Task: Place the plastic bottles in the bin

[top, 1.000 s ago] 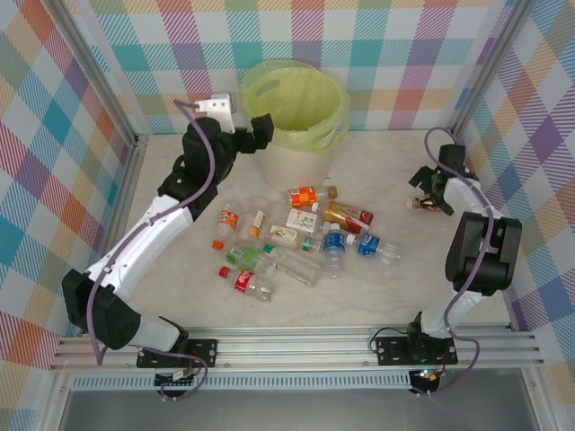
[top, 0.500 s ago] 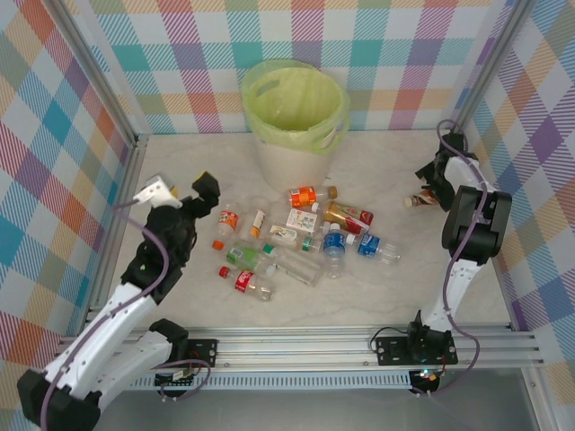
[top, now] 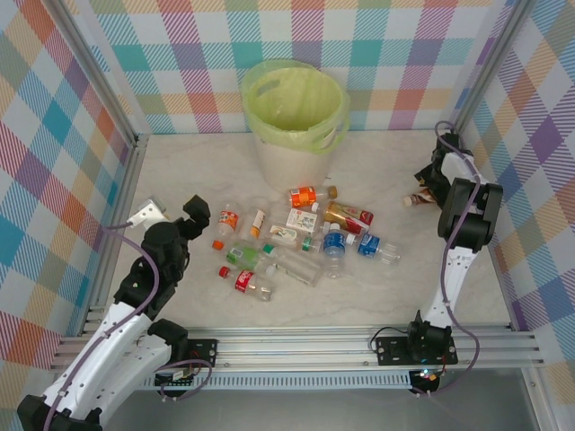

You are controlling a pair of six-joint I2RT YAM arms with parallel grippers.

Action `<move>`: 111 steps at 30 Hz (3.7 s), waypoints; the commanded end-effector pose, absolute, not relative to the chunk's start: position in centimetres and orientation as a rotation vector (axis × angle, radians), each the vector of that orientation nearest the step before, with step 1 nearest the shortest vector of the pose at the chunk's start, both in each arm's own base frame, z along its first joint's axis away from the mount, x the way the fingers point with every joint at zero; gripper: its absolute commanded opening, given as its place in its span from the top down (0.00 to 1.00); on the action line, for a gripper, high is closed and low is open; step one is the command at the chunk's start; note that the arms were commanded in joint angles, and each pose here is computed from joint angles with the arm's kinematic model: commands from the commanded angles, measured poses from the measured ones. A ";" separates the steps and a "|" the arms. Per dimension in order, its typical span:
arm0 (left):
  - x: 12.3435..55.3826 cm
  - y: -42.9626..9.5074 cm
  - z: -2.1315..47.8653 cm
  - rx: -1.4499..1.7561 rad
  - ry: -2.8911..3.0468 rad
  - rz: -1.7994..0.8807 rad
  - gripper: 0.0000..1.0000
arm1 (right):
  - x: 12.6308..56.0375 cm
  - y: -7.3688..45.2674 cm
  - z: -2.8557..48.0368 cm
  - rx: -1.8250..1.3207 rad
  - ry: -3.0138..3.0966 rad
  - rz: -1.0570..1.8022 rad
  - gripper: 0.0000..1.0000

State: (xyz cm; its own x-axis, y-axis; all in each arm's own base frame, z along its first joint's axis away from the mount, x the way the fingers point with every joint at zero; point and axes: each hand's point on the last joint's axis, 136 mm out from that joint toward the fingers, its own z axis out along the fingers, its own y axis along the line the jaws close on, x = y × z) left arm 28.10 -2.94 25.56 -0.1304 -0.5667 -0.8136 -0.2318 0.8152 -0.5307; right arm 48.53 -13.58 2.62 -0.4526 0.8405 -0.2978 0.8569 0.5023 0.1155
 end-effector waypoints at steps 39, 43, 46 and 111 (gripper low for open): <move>31.8 -7.4 16.4 -0.722 1.975 -0.532 0.00 | 48.6 5.2 29.1 0.335 1.891 0.733 0.52; 32.9 -7.4 17.5 -0.740 1.932 -0.543 0.00 | 49.1 8.9 36.0 0.198 1.784 0.830 0.52; 32.8 -6.7 17.2 -0.797 1.912 -0.524 0.00 | 49.6 11.7 40.4 0.106 1.704 0.907 0.52; 36.1 -9.1 9.1 -0.381 2.567 -0.283 0.08 | 40.8 16.5 36.4 -0.118 1.839 0.556 0.00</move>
State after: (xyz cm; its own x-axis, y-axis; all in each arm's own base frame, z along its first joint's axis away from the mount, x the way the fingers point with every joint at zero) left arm 36.35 -9.39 10.35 -0.7662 -0.4316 -0.4761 -0.2623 0.8864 -0.3815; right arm 41.22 18.22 36.53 -0.3682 0.1642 -0.9151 -0.4207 0.8483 0.3215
